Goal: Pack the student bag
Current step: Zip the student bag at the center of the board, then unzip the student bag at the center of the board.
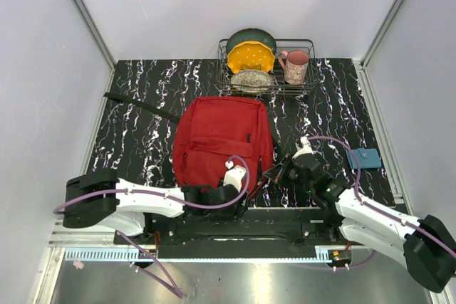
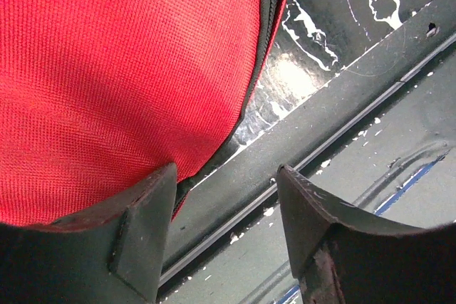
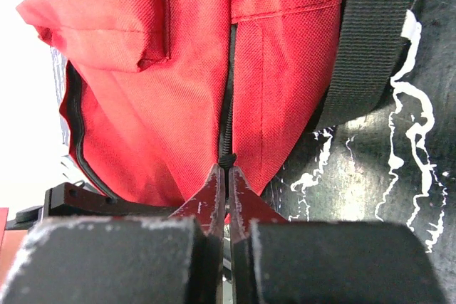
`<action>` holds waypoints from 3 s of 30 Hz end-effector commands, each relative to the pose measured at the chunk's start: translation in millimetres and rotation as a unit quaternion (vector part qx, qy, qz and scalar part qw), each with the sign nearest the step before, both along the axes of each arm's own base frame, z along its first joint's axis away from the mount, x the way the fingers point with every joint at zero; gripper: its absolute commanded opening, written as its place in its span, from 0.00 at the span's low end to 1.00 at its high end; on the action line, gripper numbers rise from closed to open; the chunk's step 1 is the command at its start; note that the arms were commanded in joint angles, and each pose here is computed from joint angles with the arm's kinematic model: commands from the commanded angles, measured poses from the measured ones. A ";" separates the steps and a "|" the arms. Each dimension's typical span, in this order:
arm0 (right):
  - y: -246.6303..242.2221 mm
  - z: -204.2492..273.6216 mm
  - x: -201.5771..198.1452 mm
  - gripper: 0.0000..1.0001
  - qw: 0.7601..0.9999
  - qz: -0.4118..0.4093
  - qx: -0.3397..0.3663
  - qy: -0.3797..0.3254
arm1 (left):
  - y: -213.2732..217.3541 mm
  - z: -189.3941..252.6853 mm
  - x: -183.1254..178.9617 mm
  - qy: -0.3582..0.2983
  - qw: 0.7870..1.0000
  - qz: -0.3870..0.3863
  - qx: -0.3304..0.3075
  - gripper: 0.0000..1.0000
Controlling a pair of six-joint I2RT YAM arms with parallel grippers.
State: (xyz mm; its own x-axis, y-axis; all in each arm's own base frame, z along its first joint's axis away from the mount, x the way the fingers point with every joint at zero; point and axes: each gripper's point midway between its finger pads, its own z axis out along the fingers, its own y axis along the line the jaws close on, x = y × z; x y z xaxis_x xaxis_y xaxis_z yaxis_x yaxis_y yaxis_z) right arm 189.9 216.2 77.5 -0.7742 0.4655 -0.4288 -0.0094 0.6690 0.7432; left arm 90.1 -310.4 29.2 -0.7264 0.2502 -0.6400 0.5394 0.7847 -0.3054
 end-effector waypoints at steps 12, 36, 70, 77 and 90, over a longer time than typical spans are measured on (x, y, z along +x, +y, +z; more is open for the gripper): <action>-1.6 21.1 37.2 0.00 0.997 -0.058 -0.021 -0.040 | 21.4 -51.1 -0.8 0.028 0.995 0.040 0.090 0.03; -6.5 44.7 137.5 0.00 0.990 -0.086 -0.076 -0.077 | 25.0 -34.1 -8.9 0.024 0.997 0.023 0.068 0.00; 4.0 -4.6 47.6 0.86 0.998 0.002 0.006 0.056 | 89.5 160.0 122.7 -0.114 0.982 0.146 -0.037 0.99; 19.6 -23.8 55.7 0.76 0.996 0.016 0.019 0.088 | 67.2 181.4 141.1 -0.108 0.985 0.129 -0.041 0.99; 11.2 -24.1 46.1 0.00 0.997 0.012 0.022 0.068 | 13.7 184.7 187.7 -0.088 0.987 0.125 -0.052 0.99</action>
State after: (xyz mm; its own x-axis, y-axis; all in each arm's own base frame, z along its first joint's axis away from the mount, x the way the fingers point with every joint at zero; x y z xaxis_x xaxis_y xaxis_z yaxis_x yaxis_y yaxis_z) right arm 235.1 227.4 40.1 -0.8532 0.4489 -0.2656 0.1197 0.6642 0.7379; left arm 253.2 -264.0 185.3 -0.6689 0.0525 -0.7415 0.3478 0.9037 -0.2498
